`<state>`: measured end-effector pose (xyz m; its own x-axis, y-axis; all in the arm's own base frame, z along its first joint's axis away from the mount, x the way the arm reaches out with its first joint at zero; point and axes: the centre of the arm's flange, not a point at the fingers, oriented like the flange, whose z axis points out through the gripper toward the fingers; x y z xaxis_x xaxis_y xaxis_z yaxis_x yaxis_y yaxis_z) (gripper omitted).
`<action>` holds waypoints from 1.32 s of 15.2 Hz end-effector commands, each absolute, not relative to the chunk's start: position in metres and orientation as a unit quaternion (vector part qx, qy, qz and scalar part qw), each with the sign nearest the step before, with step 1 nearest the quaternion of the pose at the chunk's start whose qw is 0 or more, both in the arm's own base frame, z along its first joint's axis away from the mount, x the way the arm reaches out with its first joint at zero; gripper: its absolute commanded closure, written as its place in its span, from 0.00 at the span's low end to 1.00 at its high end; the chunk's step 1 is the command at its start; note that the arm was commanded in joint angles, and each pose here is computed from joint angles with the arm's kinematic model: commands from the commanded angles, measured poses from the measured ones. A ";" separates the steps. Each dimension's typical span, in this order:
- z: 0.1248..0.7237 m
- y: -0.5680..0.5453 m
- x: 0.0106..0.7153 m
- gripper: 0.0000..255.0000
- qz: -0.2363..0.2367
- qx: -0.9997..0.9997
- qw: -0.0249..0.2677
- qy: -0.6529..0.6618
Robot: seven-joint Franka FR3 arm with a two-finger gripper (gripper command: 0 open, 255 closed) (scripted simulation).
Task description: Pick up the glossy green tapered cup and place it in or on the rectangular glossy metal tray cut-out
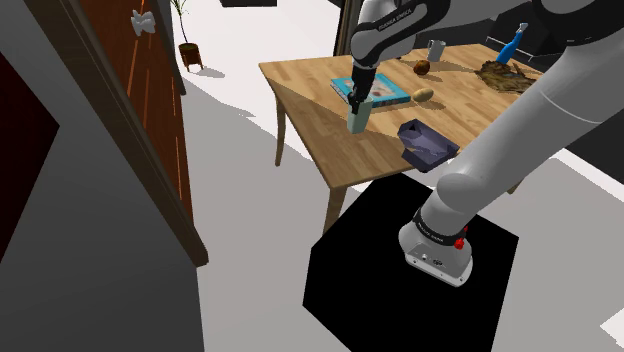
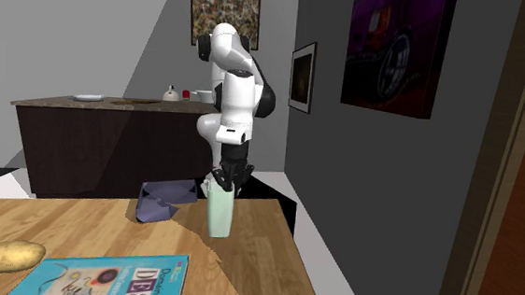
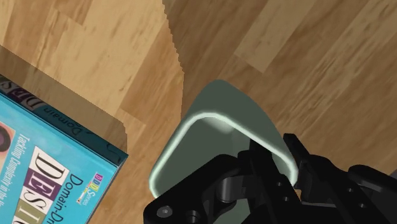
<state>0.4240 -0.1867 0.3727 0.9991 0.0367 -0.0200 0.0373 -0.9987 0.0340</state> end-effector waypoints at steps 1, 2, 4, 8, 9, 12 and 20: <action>0.373 -0.187 0.424 1.00 -0.010 1.000 0.017 0.019; 0.373 -0.187 0.424 1.00 -0.010 1.000 0.017 0.019; 0.373 -0.187 0.424 1.00 -0.010 1.000 0.017 0.019; 0.378 -0.187 0.424 1.00 -0.010 1.000 0.017 0.018; 0.383 -0.187 0.424 1.00 -0.010 1.000 0.017 0.019; 0.399 -0.187 0.424 1.00 -0.010 1.000 0.017 0.019; 0.441 -0.187 0.424 1.00 -0.010 1.000 0.017 0.019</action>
<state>0.4233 -0.1861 0.4352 0.9991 0.0367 -0.0198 0.0373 -0.9987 0.0342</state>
